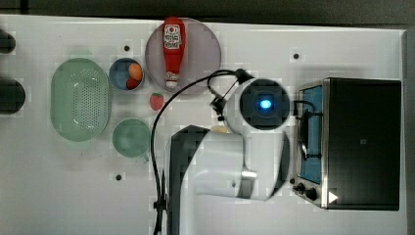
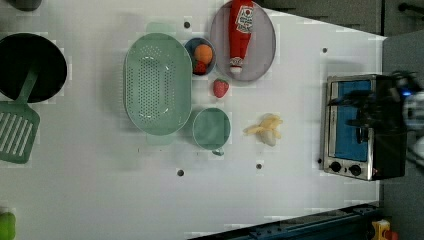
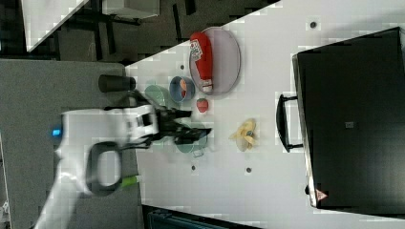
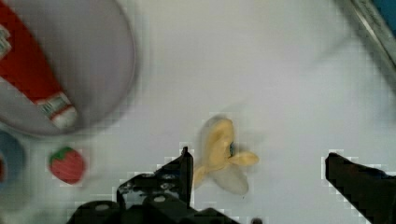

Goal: Pick Banana and place it in mug.

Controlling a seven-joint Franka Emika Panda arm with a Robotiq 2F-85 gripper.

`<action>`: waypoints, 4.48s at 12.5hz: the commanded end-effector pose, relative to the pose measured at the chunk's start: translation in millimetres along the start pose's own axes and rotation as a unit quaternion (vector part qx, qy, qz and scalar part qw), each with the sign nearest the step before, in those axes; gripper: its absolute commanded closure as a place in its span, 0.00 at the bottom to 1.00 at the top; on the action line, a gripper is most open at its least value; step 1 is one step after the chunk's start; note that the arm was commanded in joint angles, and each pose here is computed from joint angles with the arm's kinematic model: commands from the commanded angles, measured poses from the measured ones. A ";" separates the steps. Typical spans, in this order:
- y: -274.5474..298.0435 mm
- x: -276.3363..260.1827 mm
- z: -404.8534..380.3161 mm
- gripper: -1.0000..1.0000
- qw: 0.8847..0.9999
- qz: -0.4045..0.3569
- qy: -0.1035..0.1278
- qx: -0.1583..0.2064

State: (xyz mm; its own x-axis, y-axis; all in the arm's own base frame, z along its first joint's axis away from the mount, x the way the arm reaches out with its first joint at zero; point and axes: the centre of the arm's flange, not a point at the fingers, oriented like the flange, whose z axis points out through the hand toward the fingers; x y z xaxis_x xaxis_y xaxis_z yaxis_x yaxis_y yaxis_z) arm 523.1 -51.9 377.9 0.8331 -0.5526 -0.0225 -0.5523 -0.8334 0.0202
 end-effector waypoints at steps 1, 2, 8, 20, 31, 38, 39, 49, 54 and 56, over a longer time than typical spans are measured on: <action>-13.1 -15.0 42.9 0.00 0.986 -0.168 -0.002 0.002; -12.9 -16.6 63.1 0.00 0.979 -0.203 -0.005 -0.001; -15.0 -29.8 174.7 0.00 0.966 -0.248 -0.070 -0.027; -17.6 -28.3 213.9 0.65 0.967 -0.250 -0.047 -0.022; -48.1 -36.5 -51.5 0.65 0.971 -0.238 0.017 0.012; -148.4 -141.7 -117.7 0.65 0.986 -0.163 0.019 0.000; -163.7 -158.5 -112.2 0.65 0.988 -0.152 0.015 -0.003; -217.1 -211.8 37.8 0.65 0.995 -0.095 -0.018 0.009; -211.5 -213.5 75.2 0.50 0.995 -0.093 -0.028 0.010; -214.2 -211.6 71.5 0.28 0.995 -0.092 -0.017 0.024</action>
State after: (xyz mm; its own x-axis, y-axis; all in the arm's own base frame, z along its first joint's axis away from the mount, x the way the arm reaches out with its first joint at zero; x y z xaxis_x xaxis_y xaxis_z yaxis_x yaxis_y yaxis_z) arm 461.1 229.8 277.7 0.9169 -0.3790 -0.1248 -0.3785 -0.9252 0.0288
